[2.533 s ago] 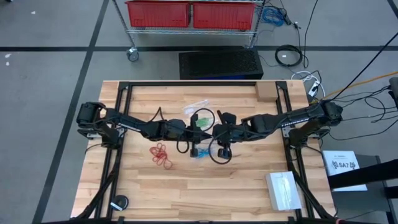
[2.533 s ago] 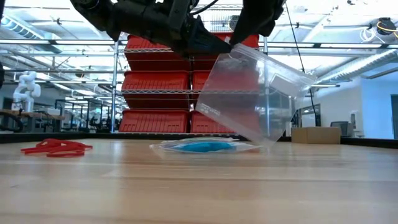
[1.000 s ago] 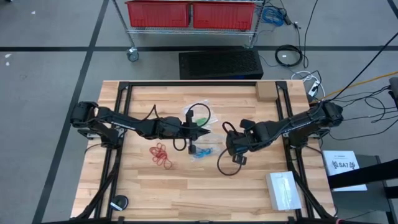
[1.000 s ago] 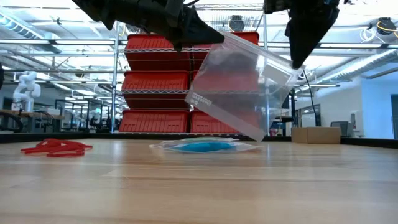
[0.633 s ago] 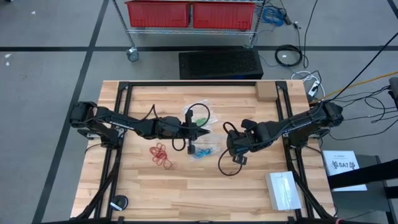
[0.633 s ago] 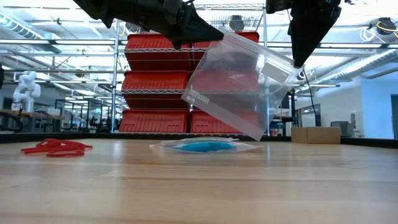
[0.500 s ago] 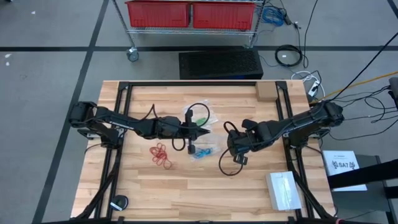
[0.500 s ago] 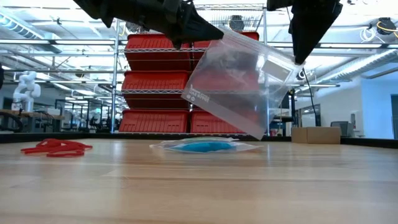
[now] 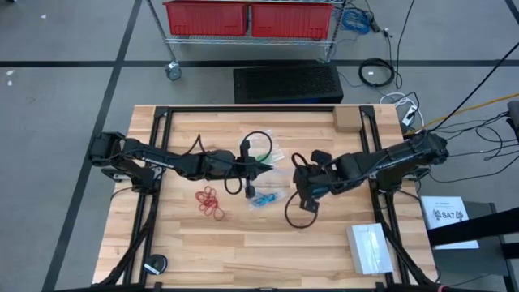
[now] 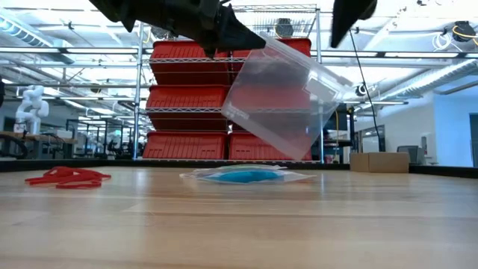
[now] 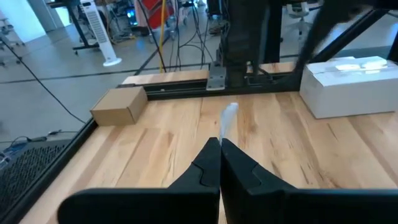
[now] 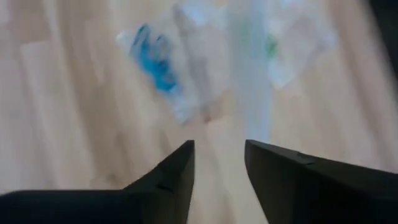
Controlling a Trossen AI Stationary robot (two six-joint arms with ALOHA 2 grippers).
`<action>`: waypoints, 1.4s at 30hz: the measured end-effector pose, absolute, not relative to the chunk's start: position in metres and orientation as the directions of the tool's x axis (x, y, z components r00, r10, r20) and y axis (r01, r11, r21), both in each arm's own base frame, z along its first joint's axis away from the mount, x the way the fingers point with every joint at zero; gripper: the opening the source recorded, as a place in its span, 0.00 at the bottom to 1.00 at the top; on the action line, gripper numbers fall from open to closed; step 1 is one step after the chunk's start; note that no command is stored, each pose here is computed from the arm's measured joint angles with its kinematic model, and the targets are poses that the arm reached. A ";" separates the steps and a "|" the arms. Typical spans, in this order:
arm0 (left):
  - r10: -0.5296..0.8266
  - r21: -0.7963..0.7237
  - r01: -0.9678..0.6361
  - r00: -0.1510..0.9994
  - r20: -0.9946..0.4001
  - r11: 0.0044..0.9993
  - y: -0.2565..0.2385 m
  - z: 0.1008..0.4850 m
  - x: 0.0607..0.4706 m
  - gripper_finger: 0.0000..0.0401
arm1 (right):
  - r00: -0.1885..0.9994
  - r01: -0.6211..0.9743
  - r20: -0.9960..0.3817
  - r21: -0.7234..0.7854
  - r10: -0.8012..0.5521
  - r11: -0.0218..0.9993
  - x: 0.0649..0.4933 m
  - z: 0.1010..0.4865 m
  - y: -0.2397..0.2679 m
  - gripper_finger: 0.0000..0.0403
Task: Sort rubber bands
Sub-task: Open the right transparent zip bag
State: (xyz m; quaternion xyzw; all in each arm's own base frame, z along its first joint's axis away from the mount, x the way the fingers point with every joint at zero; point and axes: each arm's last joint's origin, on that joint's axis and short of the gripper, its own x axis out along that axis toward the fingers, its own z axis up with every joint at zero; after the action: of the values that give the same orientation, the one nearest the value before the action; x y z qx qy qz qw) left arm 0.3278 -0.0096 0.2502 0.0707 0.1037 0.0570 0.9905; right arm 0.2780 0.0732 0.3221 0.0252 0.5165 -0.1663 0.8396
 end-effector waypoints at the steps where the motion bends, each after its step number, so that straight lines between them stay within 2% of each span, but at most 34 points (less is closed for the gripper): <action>1: 0.125 0.152 -0.096 0.972 -0.198 0.984 -0.010 0.250 0.328 0.00 | 0.423 0.301 -0.862 -0.158 -0.280 0.941 0.279 0.323 0.072 0.28; 5: 0.122 0.151 -0.092 0.972 -0.201 0.984 -0.010 0.250 0.328 0.00 | 0.489 0.280 -0.803 -0.225 -0.341 0.933 0.287 0.327 0.068 0.07; 7: 0.120 0.151 -0.090 0.972 -0.201 0.984 -0.010 0.250 0.328 0.00 | 0.513 0.264 -0.782 -0.251 -0.355 0.932 0.291 0.328 0.065 0.02; 31: 0.116 0.143 -0.088 0.971 -0.207 0.986 -0.010 0.248 0.328 0.00 | 0.489 0.233 -0.807 -0.243 -0.330 0.942 0.311 0.313 0.052 0.00; 42: 0.117 0.142 -0.088 0.971 -0.209 0.986 -0.010 0.248 0.328 0.00 | 0.433 0.267 -0.835 -0.240 -0.339 0.933 0.319 0.296 0.057 0.00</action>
State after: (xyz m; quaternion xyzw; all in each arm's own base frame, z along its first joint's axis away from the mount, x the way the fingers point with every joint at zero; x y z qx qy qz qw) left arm 0.3281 -0.0102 0.2481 0.0657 0.1088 0.0519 0.9905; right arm 0.3194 0.0567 0.2960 -0.0359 0.5015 -0.1791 0.8456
